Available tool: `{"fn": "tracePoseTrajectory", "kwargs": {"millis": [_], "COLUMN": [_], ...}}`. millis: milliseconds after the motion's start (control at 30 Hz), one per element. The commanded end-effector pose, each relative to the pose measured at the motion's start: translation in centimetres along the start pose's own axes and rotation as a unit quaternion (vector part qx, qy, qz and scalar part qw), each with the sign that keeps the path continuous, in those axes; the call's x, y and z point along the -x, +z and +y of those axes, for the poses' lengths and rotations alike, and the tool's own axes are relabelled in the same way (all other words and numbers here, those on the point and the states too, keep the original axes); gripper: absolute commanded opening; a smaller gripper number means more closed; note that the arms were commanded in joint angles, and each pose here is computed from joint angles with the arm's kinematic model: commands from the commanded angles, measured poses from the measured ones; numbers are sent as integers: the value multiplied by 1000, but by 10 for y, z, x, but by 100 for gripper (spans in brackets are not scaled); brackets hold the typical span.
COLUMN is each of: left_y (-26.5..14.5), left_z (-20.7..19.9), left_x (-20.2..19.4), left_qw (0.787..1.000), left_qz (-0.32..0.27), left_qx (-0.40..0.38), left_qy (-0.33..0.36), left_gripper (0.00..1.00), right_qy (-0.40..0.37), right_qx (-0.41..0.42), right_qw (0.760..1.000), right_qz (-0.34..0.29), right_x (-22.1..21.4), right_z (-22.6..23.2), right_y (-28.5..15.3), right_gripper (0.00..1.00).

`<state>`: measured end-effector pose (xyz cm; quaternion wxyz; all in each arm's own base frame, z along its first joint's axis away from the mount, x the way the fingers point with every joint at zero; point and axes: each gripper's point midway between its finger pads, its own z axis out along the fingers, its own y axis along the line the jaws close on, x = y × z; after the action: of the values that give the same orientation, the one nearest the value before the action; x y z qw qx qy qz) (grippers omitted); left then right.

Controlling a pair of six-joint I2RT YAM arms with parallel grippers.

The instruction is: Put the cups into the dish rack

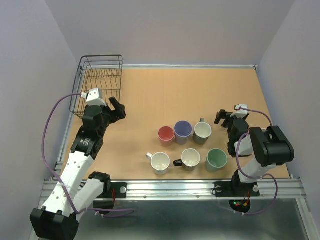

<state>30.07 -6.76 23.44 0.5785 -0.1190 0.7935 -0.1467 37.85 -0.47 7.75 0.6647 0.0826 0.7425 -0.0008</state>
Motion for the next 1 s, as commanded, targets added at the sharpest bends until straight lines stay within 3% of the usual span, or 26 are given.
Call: {"fn": "tracePoseTrajectory", "kwargs": {"millis": [0,100,367,633,800,967], "left_y": [-5,-9,-9,-2,2,-7], "left_z": [-1,-2,4,-12,-21,-7], "left_x": [22,30,35,22,18,40], "left_qw": [999,998,996,997,997,996], "left_qz": [-42,-58,-92,-63,-22,-86], "left_qx": [6,4,12,-33,-67,-38], "left_qy": [-2,2,-5,-1,39,-9], "left_gripper": [95,99,99,99,99,99], "right_qy": [-3,-3,-3,-3,-2,-3], "right_qx": [-4,-4,-4,-4,-6,-5], "right_qw": [999,999,999,999,999,999], "right_qz": [-33,-34,-34,-33,-34,-33], "right_x": [17,17,17,17,17,17], "right_z": [-2,-2,-2,-2,-3,-3], "right_y": [0,0,0,0,0,0], "right_gripper": [100,100,100,100,100,100]}}
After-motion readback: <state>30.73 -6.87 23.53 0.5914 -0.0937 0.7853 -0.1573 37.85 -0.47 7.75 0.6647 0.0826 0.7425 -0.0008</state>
